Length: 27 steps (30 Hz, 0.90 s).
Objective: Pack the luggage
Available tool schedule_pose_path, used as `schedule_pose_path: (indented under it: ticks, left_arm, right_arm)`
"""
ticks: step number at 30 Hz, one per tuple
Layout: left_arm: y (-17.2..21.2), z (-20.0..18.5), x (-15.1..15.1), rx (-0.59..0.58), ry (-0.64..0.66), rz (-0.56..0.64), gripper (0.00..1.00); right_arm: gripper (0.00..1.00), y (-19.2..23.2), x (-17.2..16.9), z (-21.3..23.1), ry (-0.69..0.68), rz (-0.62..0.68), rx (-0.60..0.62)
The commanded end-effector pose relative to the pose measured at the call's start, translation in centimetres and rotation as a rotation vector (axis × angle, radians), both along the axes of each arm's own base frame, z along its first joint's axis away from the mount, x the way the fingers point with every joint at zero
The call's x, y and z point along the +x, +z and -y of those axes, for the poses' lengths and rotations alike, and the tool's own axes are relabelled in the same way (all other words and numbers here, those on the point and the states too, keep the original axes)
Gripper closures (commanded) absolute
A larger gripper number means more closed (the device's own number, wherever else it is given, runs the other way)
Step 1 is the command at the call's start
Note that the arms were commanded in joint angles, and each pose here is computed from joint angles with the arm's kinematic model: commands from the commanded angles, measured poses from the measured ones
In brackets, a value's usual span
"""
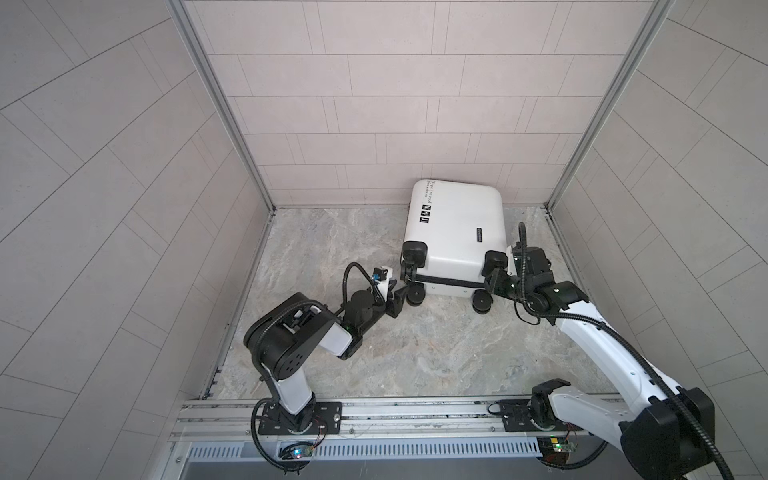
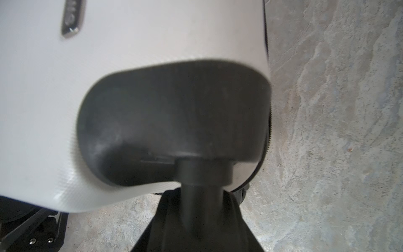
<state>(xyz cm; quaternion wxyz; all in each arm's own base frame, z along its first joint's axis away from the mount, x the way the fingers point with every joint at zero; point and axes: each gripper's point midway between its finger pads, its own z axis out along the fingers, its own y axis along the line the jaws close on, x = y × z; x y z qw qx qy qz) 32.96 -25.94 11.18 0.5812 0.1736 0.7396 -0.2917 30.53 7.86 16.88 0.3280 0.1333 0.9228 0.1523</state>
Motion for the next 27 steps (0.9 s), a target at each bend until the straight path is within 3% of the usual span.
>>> schedule_pose_path:
  ticks: [1, 27]
  left_arm:
    - [1.5, 0.6, 0.6, 0.017, -0.007, 0.098, 0.50]
    - [-0.8, 2.4, 2.6, 0.048, -0.018, 0.073, 0.67]
  right_arm:
    - [0.98, -0.4, -1.7, 0.0, 0.041, -0.059, -0.031]
    - [0.98, 0.0, -1.9, 0.1, 0.046, -0.063, -0.041]
